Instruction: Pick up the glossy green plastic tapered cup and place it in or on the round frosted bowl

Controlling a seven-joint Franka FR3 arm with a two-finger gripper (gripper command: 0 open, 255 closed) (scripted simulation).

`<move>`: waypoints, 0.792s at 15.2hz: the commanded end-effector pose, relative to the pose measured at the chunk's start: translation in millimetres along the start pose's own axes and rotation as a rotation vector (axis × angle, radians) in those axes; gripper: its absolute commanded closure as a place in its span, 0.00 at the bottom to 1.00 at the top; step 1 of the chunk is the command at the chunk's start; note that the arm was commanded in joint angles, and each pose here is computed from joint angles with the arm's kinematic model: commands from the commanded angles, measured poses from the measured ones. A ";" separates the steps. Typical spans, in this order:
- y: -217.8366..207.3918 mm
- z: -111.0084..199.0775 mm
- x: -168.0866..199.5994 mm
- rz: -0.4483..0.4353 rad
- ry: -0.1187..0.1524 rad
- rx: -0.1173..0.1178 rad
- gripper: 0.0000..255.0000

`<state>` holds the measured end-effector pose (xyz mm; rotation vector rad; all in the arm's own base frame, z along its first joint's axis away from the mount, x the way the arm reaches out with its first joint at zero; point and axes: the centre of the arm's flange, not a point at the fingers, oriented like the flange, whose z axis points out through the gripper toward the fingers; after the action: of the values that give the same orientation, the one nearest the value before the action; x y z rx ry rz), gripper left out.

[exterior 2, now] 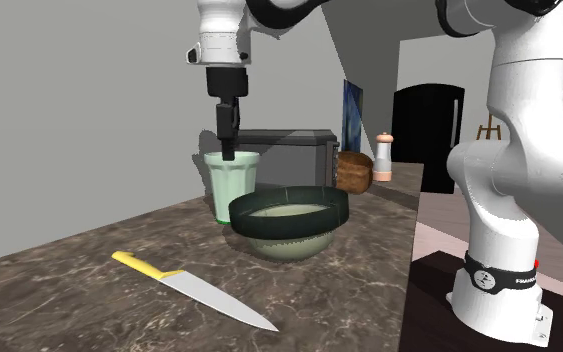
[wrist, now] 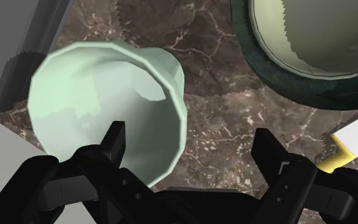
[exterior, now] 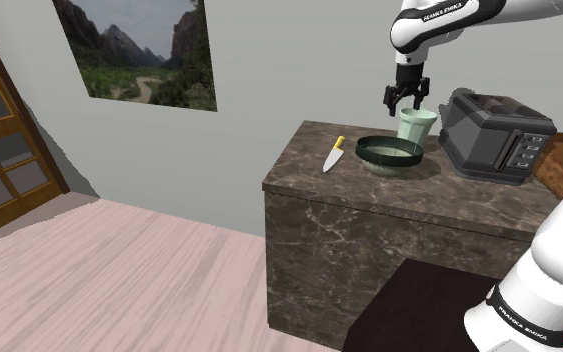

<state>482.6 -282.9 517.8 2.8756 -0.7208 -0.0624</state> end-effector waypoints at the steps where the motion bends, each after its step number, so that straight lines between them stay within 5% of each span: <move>1: 8.4 7.9 7.0 0.014 0.002 -0.007 0.00; 12: 8.7 42.6 7.0 0.014 0.002 -0.007 0.00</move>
<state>481.2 -300.6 477.7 2.8630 -0.7386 -0.0607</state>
